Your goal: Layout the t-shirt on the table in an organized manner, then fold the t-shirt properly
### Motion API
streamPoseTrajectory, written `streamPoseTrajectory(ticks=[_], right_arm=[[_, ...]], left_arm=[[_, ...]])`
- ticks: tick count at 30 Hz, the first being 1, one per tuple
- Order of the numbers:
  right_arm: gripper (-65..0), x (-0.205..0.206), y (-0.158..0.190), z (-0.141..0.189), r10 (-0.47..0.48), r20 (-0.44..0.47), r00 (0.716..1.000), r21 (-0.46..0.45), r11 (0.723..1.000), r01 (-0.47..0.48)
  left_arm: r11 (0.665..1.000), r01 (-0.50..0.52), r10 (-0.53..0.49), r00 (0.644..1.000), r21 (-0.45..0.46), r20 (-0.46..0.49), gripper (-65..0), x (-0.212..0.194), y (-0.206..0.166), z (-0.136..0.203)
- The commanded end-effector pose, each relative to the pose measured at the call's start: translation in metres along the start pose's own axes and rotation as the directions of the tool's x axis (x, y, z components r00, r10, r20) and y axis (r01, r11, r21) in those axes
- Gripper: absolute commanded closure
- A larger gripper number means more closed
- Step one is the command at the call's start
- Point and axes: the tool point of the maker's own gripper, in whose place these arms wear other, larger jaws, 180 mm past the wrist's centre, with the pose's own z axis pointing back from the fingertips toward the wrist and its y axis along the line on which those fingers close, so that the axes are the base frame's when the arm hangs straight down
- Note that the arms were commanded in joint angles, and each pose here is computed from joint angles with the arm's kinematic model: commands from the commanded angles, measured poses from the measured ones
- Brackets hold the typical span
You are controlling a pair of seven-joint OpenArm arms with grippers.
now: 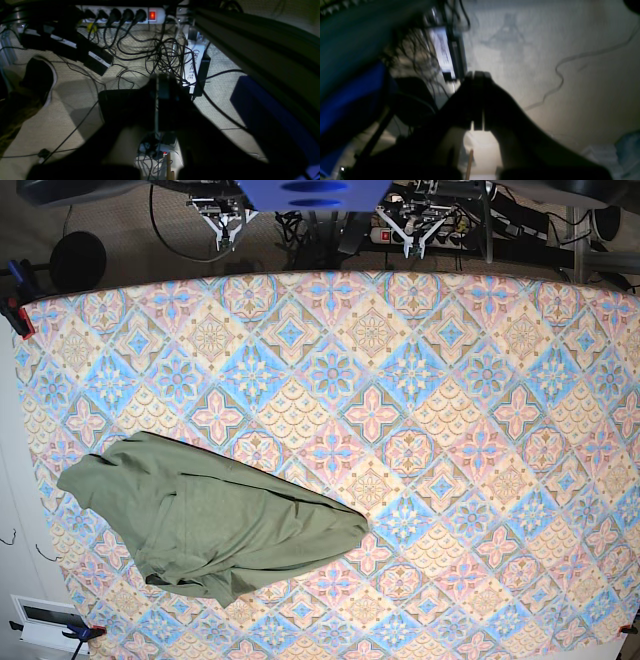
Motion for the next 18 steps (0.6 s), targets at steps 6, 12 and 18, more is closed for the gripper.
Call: streamPoseTrajectory(ticks=[6,12,18], right_arm=[[-0.2,0.010,-0.001,0.000,-0.001,0.026,1.000,-0.002,1.000,0.001],[0.0,0.010,-0.001,0.000,-0.001,0.026,1.000,-0.002,1.000,0.001],[0.0,-0.021,-0.004,0.002,-0.001,-0.009,1.000,-0.007,1.000,0.001]], left_arm=[[1.000,0.006,-0.006,1.000,0.005,-0.013,-0.1,-0.008,0.003,0.001],[1.000,0.006,-0.006,1.000,0.005,-0.016,-0.1,-0.010,0.004,0.001],[0.999,0.019,-0.018,0.999,0.030,-0.033,-0.1,-0.033,0.021,0.006]])
